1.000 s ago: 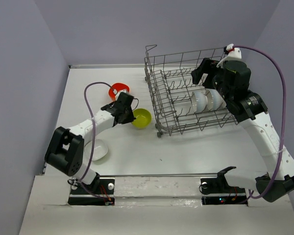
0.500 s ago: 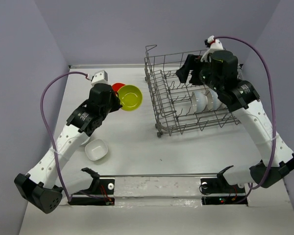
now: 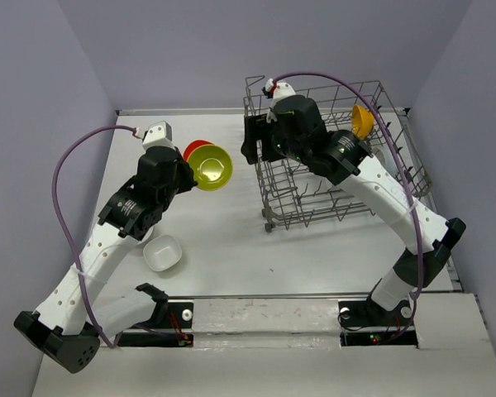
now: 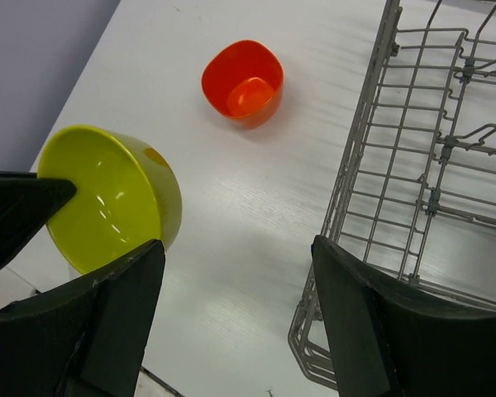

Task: Load the bowls into the dish rack

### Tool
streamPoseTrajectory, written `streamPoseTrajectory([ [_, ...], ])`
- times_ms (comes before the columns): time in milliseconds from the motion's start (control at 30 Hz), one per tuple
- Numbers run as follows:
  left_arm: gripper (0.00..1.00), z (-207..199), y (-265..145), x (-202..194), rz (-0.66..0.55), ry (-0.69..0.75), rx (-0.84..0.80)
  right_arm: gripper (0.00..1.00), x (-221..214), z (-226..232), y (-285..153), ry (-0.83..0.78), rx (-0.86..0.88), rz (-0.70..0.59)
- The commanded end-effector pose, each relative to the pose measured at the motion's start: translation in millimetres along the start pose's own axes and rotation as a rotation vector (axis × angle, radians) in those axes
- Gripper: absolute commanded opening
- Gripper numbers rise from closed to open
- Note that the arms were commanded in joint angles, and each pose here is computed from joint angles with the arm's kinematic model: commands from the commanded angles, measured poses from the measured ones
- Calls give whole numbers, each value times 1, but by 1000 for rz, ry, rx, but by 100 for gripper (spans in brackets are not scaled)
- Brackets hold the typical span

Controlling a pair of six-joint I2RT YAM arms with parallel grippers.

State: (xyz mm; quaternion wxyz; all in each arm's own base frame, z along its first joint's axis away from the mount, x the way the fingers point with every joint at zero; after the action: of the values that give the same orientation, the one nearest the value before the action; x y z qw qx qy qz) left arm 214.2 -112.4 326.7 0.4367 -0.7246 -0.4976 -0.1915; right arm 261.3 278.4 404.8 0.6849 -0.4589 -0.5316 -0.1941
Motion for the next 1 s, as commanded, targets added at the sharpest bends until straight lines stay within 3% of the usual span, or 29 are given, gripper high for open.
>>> streamPoseTrajectory([
  [0, 0, -5, -8, 14, -76, -18, -43, 77, 10, 5, -6, -26, -36, -27],
  [400, 0, -14, -1, 13, -47, -10, -89, 71, 4, 55, 22, -108, -22, 5],
  [533, 0, -18, -5, 17, -53, -9, -108, 70, 1, 55, 30, -117, -55, 19],
  [967, 0, -19, -15, 21, -60, -11, -132, 53, -3, 58, 47, -136, -118, 31],
])
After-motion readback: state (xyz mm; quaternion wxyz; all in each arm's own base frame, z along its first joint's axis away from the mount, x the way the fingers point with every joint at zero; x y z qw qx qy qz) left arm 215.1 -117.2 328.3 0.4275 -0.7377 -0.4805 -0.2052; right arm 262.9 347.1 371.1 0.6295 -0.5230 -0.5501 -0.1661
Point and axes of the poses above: each gripper's point midway between its finger pads, its own y axis out along the fingers, its own z axis along the line the jaws close on, x = y × z, the point moved 8 cm from there along -y, back along the fingers, and after that the axes turned 14 degrees about -y, right-handed, at the moved point
